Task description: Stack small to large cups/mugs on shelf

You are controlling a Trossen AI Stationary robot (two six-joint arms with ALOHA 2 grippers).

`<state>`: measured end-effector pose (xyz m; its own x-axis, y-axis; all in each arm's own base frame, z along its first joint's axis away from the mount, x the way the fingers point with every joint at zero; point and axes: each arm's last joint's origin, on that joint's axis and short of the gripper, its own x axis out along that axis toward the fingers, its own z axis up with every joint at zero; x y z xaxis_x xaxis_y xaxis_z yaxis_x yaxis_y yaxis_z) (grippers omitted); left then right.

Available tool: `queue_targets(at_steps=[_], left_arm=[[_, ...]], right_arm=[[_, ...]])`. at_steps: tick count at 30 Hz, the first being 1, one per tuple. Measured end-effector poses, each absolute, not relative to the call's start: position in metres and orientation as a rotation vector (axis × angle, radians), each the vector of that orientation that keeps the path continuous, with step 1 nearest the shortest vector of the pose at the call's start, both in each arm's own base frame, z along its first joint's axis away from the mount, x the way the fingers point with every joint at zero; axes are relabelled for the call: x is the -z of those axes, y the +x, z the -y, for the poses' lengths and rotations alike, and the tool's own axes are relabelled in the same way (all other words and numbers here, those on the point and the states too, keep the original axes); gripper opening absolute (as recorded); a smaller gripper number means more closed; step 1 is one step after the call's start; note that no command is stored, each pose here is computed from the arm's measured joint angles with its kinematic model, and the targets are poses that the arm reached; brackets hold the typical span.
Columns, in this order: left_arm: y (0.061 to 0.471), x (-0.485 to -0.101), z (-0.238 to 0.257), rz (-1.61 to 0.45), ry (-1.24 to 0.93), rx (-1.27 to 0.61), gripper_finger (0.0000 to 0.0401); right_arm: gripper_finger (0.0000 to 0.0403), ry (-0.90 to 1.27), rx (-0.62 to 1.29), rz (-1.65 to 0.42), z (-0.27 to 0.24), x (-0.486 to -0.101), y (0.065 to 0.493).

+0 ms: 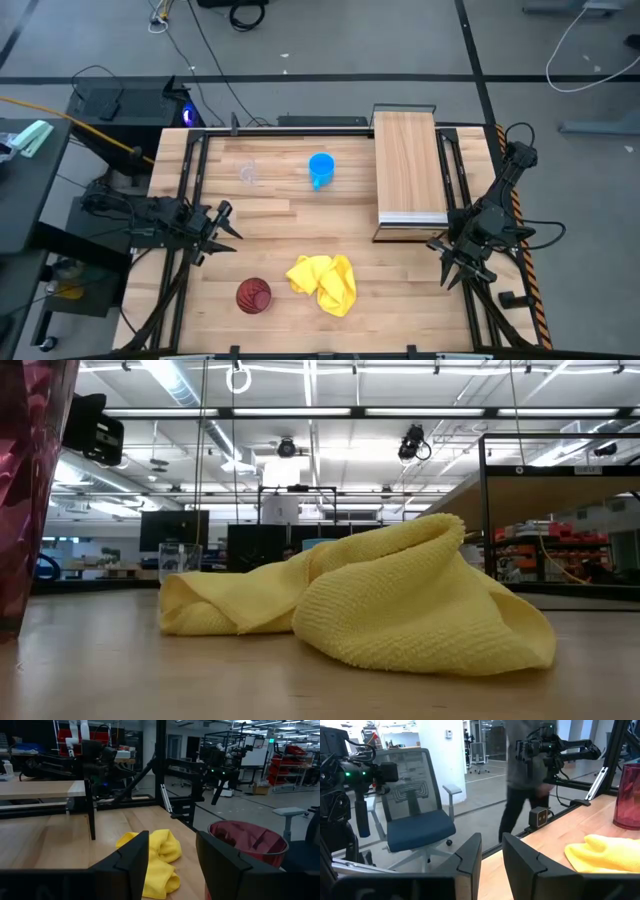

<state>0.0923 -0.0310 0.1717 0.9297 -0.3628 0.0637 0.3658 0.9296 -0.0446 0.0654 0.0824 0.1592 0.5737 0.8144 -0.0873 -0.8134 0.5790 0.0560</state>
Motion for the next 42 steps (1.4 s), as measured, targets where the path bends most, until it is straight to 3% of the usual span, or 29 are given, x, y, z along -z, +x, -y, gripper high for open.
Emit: queue_targets(at_steps=[33, 42], left_arm=[[0.0921, -0.1734, 0.0310, 0.079, -0.021, 0.372, 0.0172], [0.0927, -0.1745, 0.0291, 0.068, -0.163, 0.309, 0.0172]], right_arm=[[0.0085, 0.010, -0.954, -0.108, -0.0824, -0.1591, 0.0654], [0.0085, 0.028, -0.970, -0.118, -0.0827, -0.1594, 0.0650]])
